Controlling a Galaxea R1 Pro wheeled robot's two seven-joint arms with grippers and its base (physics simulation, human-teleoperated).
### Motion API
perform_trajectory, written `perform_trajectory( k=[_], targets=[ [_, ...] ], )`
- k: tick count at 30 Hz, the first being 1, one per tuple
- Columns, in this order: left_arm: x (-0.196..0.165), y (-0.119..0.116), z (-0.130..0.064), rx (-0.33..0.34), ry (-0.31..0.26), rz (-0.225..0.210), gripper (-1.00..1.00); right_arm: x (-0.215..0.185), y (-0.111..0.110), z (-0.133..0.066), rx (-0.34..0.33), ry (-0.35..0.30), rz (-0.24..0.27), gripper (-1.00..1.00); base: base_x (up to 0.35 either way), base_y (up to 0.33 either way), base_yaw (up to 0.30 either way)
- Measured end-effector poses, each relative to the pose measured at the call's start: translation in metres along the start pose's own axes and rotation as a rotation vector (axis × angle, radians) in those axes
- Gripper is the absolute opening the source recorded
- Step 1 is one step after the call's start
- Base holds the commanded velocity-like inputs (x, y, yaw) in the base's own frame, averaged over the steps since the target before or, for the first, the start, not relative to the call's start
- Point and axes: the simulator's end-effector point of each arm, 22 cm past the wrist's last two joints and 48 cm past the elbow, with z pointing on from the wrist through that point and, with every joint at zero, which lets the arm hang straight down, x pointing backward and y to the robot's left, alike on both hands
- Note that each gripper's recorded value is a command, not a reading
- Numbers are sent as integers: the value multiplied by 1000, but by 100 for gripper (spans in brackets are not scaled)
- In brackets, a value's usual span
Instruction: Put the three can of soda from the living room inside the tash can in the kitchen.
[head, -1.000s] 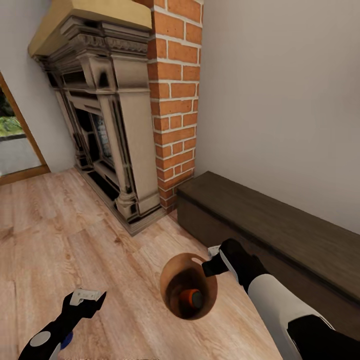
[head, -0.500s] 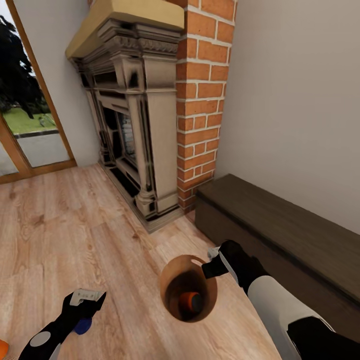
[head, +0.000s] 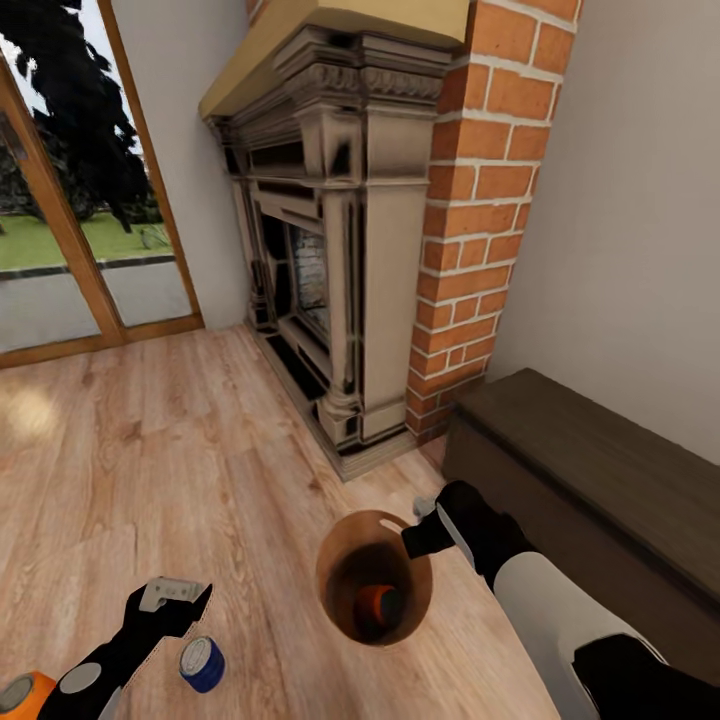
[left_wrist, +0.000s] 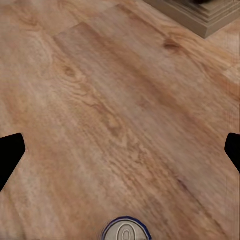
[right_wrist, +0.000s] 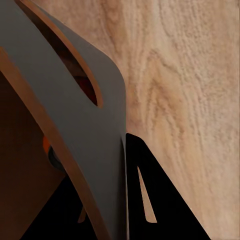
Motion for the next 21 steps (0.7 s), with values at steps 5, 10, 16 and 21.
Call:
perform_trajectory(
  k=[5, 10, 16, 21],
  targets=[
    [0, -1, 0, 0, 0, 0, 100, 0, 1, 0, -4, -1, 4, -100, 198, 105, 64],
    [18, -1, 1, -6, 40, -8, 100, 0, -1, 0, 3, 0, 0, -100, 38, 16, 8],
    [82, 4, -3, -50, 176, -23, 100, -2, 2, -1, -10, -3, 5, -100, 5, 2, 1],
    [128, -6, -9, -55, 265, -48, 100, 5, 3, 2, -18, 32, 19, -100, 0, 0, 0]
  ],
)
